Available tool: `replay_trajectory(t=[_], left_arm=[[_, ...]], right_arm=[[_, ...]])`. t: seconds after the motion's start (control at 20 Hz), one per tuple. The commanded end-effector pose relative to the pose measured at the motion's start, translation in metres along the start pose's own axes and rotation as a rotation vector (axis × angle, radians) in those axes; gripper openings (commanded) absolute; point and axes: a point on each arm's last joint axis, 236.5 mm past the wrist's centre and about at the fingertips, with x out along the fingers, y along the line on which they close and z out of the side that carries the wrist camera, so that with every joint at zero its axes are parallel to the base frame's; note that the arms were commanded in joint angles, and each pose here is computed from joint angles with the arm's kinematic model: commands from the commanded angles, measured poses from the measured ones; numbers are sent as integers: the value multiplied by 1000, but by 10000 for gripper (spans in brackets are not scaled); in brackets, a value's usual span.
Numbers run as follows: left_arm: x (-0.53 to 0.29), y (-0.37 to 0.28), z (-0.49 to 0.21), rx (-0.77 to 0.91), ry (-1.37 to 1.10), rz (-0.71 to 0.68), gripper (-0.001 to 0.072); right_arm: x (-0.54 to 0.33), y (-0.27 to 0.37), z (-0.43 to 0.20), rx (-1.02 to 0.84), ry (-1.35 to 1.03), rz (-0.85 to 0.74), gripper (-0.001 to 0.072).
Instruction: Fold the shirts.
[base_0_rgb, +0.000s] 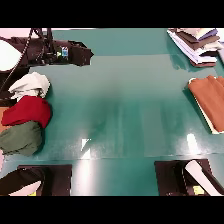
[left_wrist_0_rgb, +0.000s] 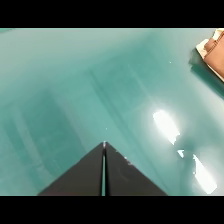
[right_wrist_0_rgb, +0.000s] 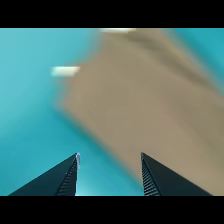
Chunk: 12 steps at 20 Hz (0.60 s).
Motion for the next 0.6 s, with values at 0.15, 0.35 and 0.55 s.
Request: replay_trajectory(t=[0.15, 0.35, 0.55], left_arm=[[0, 0, 2, 0, -7, 0, 24], [0, 0, 2, 0, -7, 0, 25], [0, 0, 2, 0, -7, 0, 25]], right_arm=[[10, 192, -47, -289, 68, 401, 371], [-2, 255, -77, -396, 77, 534, 17], [-8, 274, -93, -433, 103, 580, 17]])
